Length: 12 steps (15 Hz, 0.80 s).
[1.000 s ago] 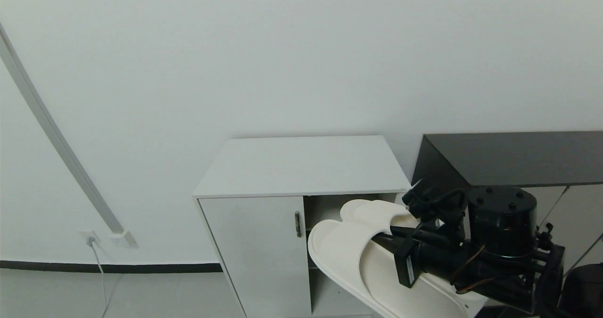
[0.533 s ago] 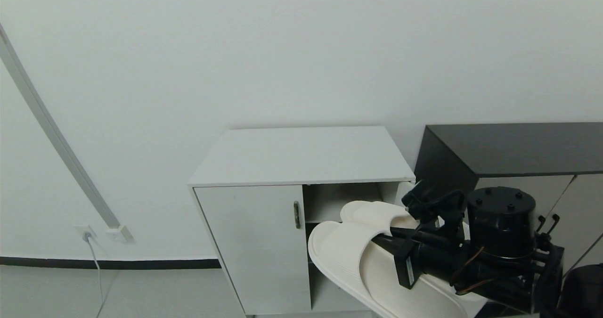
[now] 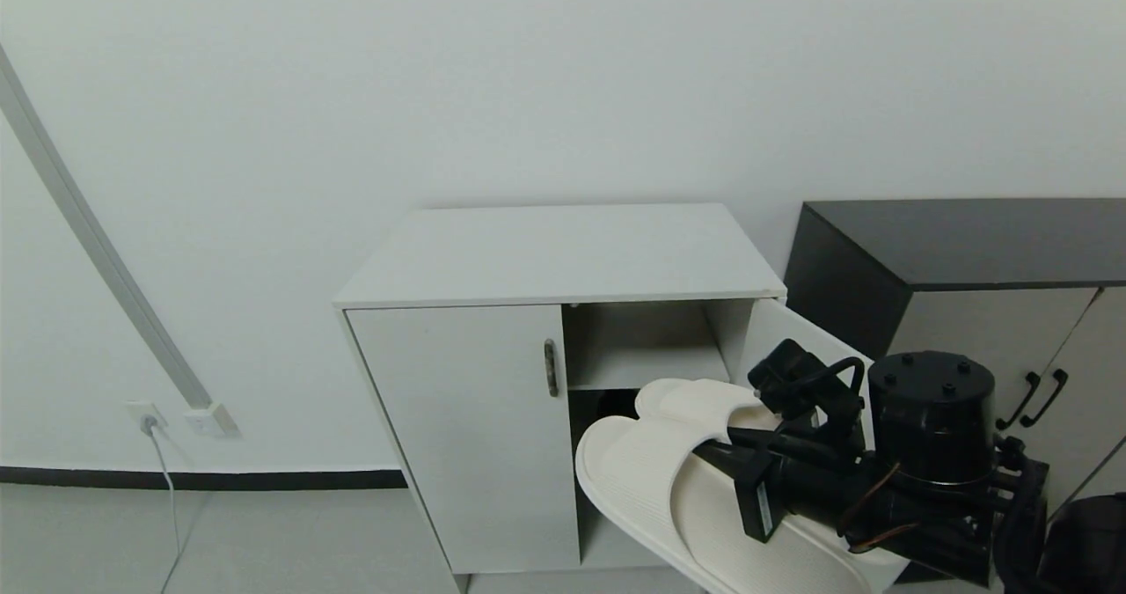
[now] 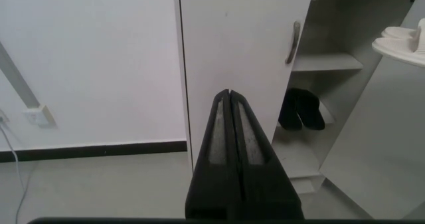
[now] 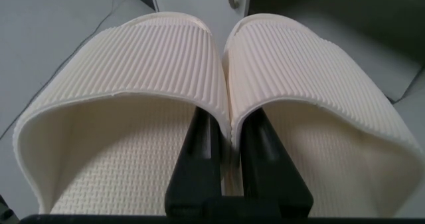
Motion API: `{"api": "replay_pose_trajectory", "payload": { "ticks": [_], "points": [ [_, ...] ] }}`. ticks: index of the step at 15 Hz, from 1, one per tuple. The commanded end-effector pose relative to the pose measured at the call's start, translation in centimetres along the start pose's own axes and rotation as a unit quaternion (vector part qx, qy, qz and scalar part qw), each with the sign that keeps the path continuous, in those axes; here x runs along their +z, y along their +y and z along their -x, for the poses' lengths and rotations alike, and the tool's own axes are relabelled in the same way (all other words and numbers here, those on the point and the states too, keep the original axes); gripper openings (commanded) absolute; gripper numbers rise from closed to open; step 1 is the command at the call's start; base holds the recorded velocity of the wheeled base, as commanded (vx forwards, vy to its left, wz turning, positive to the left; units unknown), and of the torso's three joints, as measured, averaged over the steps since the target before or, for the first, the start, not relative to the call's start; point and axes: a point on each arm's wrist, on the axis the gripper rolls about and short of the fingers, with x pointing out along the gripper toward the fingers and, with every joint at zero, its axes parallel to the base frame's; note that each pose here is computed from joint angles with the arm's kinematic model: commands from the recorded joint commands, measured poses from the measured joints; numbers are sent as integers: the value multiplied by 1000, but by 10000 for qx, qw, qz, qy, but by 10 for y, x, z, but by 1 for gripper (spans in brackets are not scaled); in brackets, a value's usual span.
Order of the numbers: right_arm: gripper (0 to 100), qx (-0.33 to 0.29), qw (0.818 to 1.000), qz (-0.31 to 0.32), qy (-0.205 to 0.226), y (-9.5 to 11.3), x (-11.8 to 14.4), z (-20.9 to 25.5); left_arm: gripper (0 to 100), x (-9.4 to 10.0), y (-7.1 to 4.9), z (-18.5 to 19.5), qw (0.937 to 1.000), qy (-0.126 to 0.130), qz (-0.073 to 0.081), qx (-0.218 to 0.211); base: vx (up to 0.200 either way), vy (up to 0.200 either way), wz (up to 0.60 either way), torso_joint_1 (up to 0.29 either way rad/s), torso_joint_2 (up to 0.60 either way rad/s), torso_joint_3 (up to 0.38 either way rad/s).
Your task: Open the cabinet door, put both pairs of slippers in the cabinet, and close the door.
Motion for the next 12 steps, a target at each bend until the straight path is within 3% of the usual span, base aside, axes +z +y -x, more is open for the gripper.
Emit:
{"api": "replay_pose_trajectory", "payload": {
  "ticks": [1, 12],
  "points": [
    [0, 5, 10000, 2, 6, 0, 0, 0, 0, 0, 0, 0, 10000, 2, 2, 1, 0, 0, 0, -212, 544, 334],
    [0, 35, 10000, 18, 29, 2, -2, 0, 0, 0, 0, 0, 10000, 10, 2, 1, 0, 0, 0, -179, 502, 321]
  ]
}}
